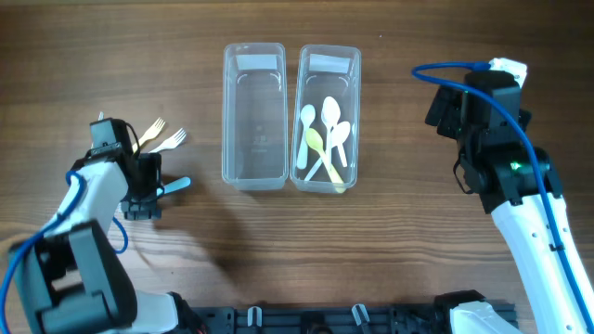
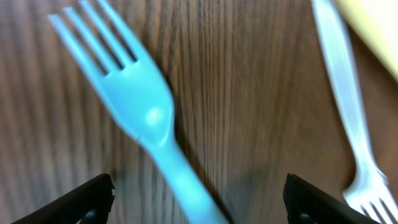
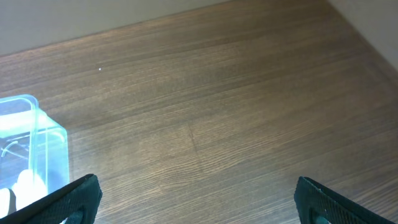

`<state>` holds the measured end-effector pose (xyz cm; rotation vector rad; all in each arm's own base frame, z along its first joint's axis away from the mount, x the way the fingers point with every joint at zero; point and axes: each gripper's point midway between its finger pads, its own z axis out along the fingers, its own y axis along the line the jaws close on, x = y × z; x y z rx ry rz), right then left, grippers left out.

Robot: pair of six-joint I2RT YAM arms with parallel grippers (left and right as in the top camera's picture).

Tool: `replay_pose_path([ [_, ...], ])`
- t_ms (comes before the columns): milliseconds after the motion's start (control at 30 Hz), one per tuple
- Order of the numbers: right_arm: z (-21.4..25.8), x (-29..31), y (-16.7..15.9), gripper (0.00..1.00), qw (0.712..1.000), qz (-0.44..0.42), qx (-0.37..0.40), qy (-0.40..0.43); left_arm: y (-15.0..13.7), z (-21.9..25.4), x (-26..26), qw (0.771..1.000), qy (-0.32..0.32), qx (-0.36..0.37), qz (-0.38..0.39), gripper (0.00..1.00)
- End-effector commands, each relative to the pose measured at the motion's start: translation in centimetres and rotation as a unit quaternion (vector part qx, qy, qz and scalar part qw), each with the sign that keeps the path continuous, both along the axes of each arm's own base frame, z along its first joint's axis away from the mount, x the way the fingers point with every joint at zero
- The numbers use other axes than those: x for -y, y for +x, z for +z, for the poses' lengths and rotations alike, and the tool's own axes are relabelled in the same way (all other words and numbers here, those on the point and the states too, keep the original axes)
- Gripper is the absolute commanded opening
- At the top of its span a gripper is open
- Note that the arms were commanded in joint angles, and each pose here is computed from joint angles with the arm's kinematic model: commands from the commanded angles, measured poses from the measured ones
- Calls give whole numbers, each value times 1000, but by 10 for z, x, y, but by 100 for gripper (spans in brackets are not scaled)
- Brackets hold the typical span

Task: Pack container
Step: 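Close the left gripper on the light-blue fork and lift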

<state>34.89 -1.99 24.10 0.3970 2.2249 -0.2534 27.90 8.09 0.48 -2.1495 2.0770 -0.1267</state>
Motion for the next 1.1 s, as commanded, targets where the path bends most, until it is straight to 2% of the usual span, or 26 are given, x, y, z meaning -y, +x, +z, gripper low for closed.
replay_pose_path([
  [0, 7, 4, 1, 100, 1000, -9, 8, -7, -6, -23, -1, 999, -1, -32, 8, 83],
  [100, 7, 4, 1, 100, 1000, -9, 8, -7, -9, -30, 0, 999, -4, -45, 8, 71],
  [200, 7, 4, 1, 100, 1000, -9, 8, -7, -12, -31, 1, 999, -6, -50, 8, 50],
  [267, 7, 4, 1, 100, 1000, -9, 8, -7, -14, -31, 2, 998, -7, -55, 8, 46],
  [367, 7, 4, 1, 100, 1000, -9, 8, -7, -19, -31, 3, 998, -10, -64, 8, 32],
  [500, 7, 4, 1, 100, 1000, -9, 8, -7, -24, -31, 4, 997, -12, -73, 9, 20],
  [533, 7, 4, 1, 100, 1000, -9, 8, -7, -24, -31, 4, 997, -13, -75, 8, 9],
  [567, 7, 4, 1, 100, 1000, -9, 8, -7, -25, -31, 4, 997, -14, -75, 8, 4],
  [833, 7, 4, 1, 100, 1000, -9, 8, -7, -23, -21, -3, 998, -10, -61, 14, 4],
  [967, 7, 4, 1, 100, 1000, -9, 8, -7, -18, 27, -19, 999, 10, -24, -21, 4],
  [1067, 7, 4, 1, 100, 1000, -9, 8, -7, -5, 74, -24, 994, 53, 45, -80, 4],
])
